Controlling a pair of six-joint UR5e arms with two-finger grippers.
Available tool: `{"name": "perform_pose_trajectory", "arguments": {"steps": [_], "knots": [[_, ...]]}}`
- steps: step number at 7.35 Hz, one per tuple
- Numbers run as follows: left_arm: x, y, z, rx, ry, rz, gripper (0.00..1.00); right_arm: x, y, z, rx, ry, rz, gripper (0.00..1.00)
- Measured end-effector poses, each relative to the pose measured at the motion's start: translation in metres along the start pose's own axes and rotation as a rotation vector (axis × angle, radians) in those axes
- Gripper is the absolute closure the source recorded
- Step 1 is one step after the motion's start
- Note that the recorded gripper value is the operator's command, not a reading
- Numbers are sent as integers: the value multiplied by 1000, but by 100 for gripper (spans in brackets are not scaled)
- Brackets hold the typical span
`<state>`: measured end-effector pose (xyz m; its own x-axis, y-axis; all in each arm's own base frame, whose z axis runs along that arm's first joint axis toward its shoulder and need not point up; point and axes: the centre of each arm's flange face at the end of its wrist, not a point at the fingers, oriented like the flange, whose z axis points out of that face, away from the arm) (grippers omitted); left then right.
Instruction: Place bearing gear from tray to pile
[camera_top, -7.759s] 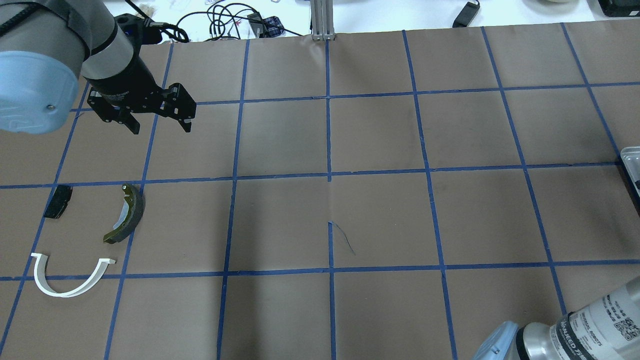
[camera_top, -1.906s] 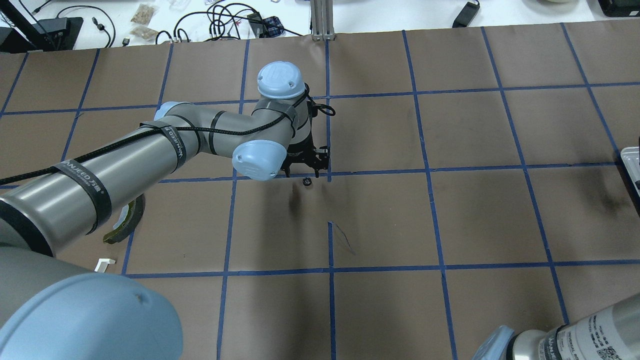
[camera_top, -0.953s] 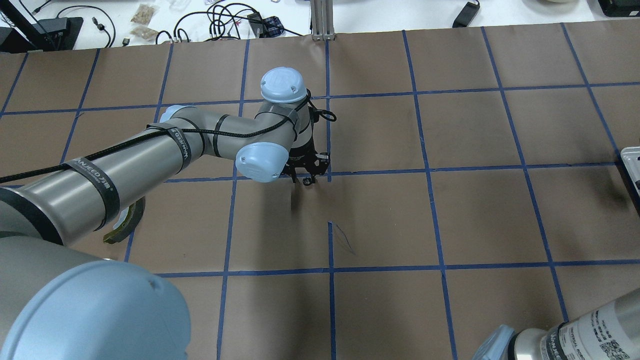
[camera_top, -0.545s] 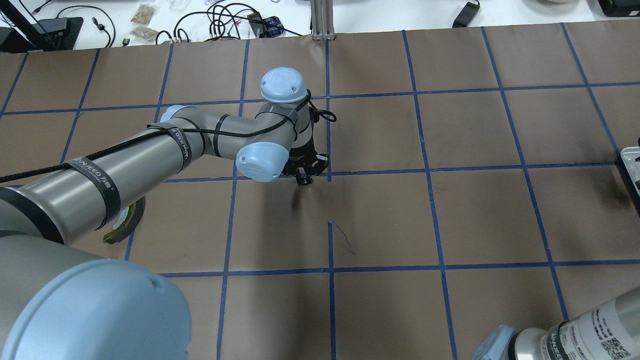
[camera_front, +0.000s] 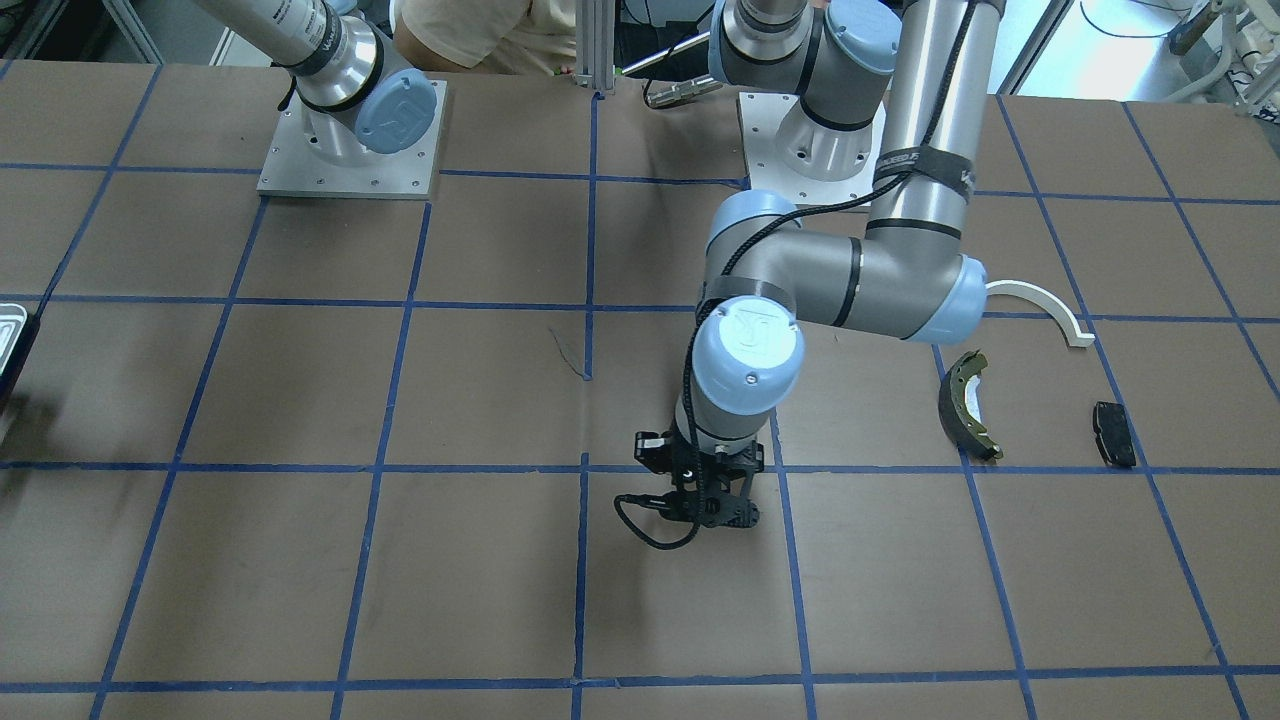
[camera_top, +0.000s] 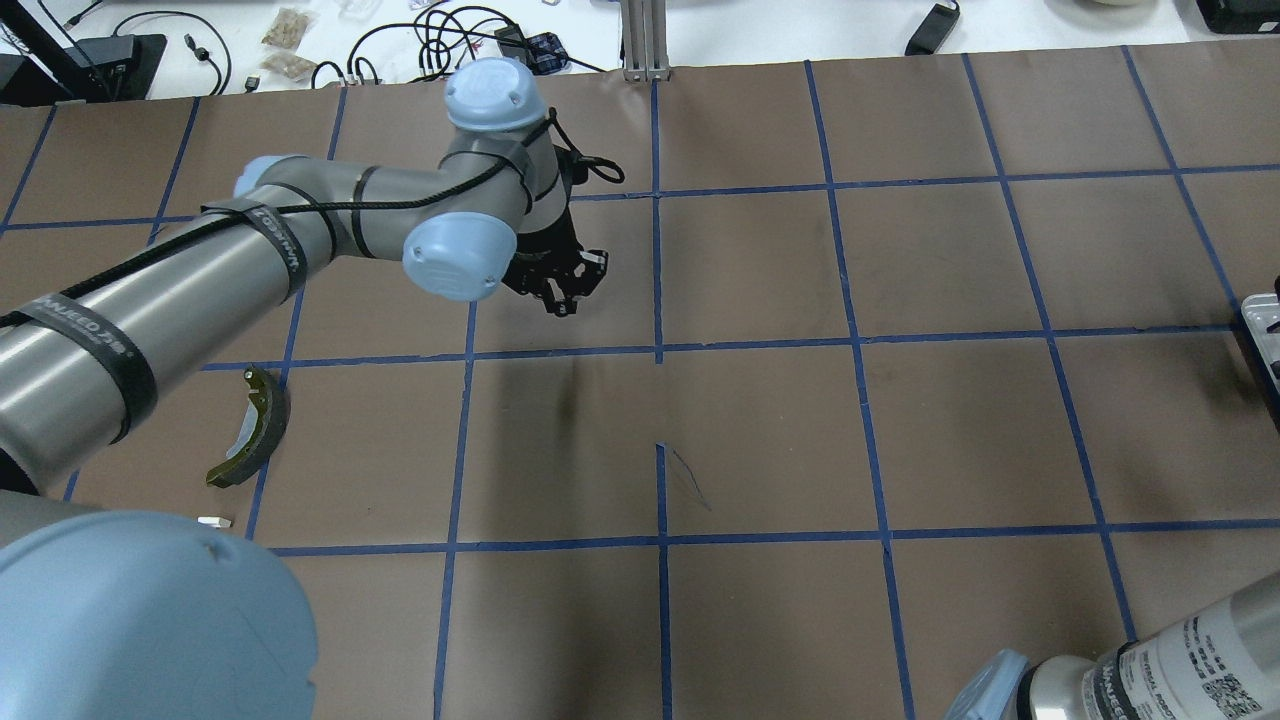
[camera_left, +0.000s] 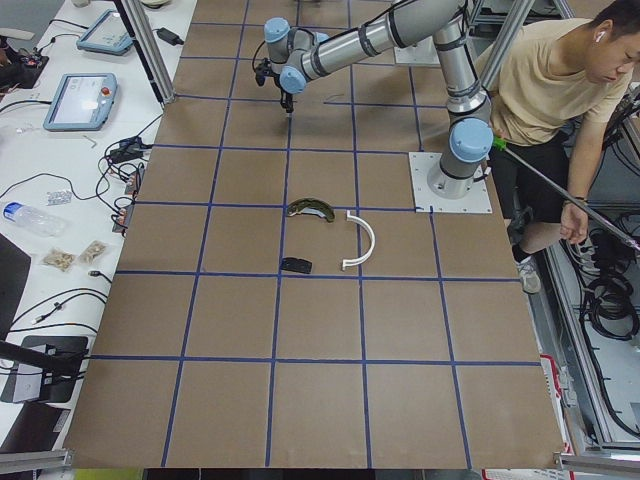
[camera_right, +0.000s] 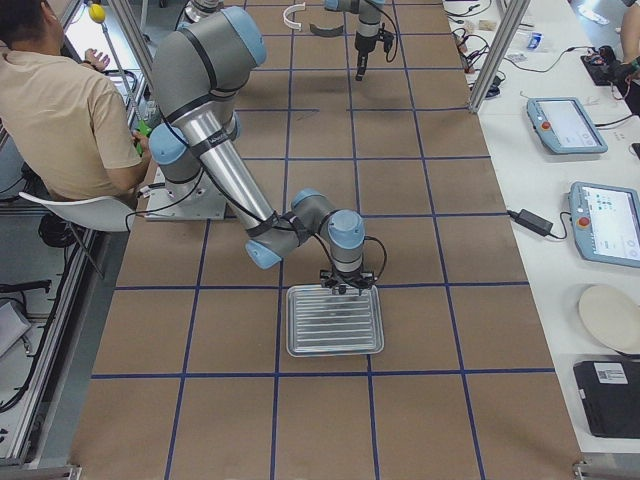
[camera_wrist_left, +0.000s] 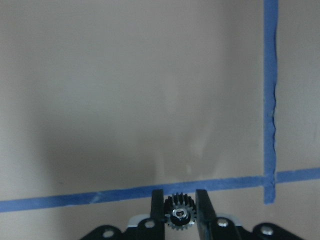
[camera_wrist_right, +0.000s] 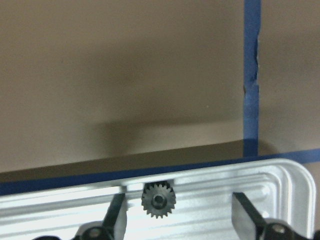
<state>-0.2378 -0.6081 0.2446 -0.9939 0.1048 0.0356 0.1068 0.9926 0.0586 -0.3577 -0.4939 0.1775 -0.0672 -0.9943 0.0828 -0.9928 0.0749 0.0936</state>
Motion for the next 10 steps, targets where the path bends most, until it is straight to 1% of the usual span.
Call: {"name": "perform_pose_trajectory", "arguments": {"steps": [2,3,4,5,7,8,9,10], "knots": [[-65,-15,-46,-11,1,6,100,-1,-1,0,5,-4,5,57],[-105,-18,-60,-21,-19,-3,100,-1,-1,-1,8,-7,8,73],[-154,-17,-68,-40,-57,-1,100,-1,-1,-1,8,-8,9,89],[-208,-13,-70,-60,-79,-5,100,-1,-1,-2,7,-6,10,100],[-302,8,-71,-97,-78,-27,100,2,2,-9,-4,6,17,100],[-347,24,-68,-113,-65,-55,100,4,4,-20,-19,21,47,100],[-384,41,-60,-129,-45,-85,100,8,5,-38,-36,40,114,100],[-404,55,-46,-149,-23,-99,100,11,0,-54,-40,53,206,100]]}}
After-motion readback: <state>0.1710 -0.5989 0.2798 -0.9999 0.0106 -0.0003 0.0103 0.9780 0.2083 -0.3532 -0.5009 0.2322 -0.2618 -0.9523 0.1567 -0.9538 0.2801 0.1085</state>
